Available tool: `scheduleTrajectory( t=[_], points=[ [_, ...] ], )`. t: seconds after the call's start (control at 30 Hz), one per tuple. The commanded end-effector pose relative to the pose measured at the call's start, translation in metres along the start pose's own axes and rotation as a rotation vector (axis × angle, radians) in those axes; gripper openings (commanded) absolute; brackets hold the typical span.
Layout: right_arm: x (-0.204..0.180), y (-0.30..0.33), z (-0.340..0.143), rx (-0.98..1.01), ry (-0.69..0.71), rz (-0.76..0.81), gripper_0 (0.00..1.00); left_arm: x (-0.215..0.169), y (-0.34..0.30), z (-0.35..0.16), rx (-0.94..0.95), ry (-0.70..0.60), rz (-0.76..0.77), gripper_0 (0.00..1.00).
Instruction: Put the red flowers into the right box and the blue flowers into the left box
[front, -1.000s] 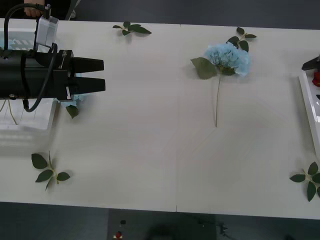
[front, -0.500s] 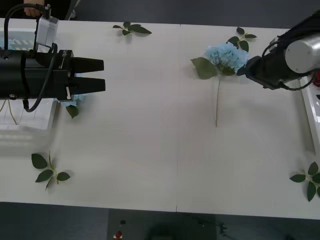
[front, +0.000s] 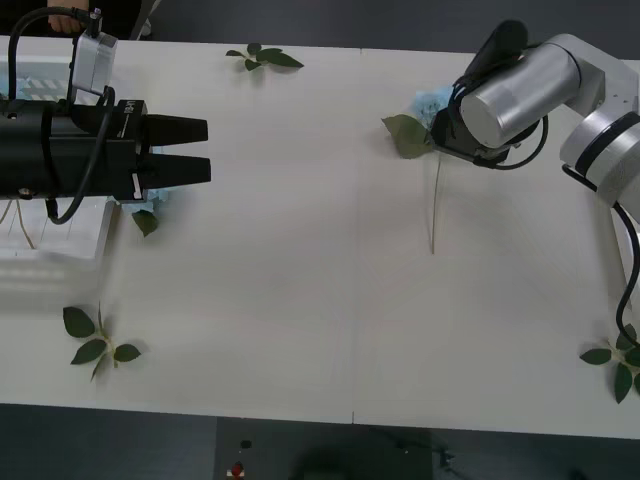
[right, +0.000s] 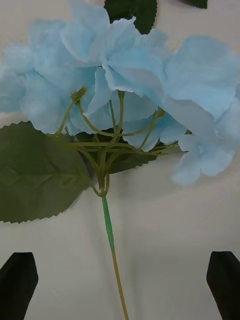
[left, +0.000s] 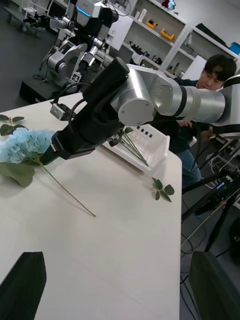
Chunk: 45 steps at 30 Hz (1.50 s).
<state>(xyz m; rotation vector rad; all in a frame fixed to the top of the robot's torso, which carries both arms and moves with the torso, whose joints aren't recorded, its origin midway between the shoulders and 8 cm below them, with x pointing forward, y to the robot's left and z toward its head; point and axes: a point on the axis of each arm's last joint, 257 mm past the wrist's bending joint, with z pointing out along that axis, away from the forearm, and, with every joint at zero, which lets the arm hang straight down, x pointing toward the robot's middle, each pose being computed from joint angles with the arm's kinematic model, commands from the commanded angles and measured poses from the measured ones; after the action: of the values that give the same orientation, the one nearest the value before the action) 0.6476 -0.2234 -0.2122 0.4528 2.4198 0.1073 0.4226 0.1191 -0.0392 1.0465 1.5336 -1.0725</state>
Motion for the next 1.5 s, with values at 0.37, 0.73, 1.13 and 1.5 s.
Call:
scheduleTrajectory(
  t=[0.37, 0.73, 1.13, 1.5],
  points=[
    [-0.026, 0.009, 0.02, 0.002, -0.076, 0.014, 1.0, -0.006, -0.001, -0.008, -0.007, 0.003, 0.014, 0.83],
    [-0.011, 0.01, 0.038, -0.016, -0.081, -0.049, 1.0, -0.006, -0.001, -0.008, -0.007, 0.003, 0.014, 0.83],
    [0.001, 0.014, 0.042, -0.019, -0.058, -0.079, 1.0, -0.006, -0.001, -0.008, -0.007, 0.003, 0.014, 0.83],
    [0.015, 0.009, 0.049, 0.001, -0.033, -0.117, 1.0, -0.006, -0.001, -0.008, -0.007, 0.003, 0.014, 0.83]
  ],
)
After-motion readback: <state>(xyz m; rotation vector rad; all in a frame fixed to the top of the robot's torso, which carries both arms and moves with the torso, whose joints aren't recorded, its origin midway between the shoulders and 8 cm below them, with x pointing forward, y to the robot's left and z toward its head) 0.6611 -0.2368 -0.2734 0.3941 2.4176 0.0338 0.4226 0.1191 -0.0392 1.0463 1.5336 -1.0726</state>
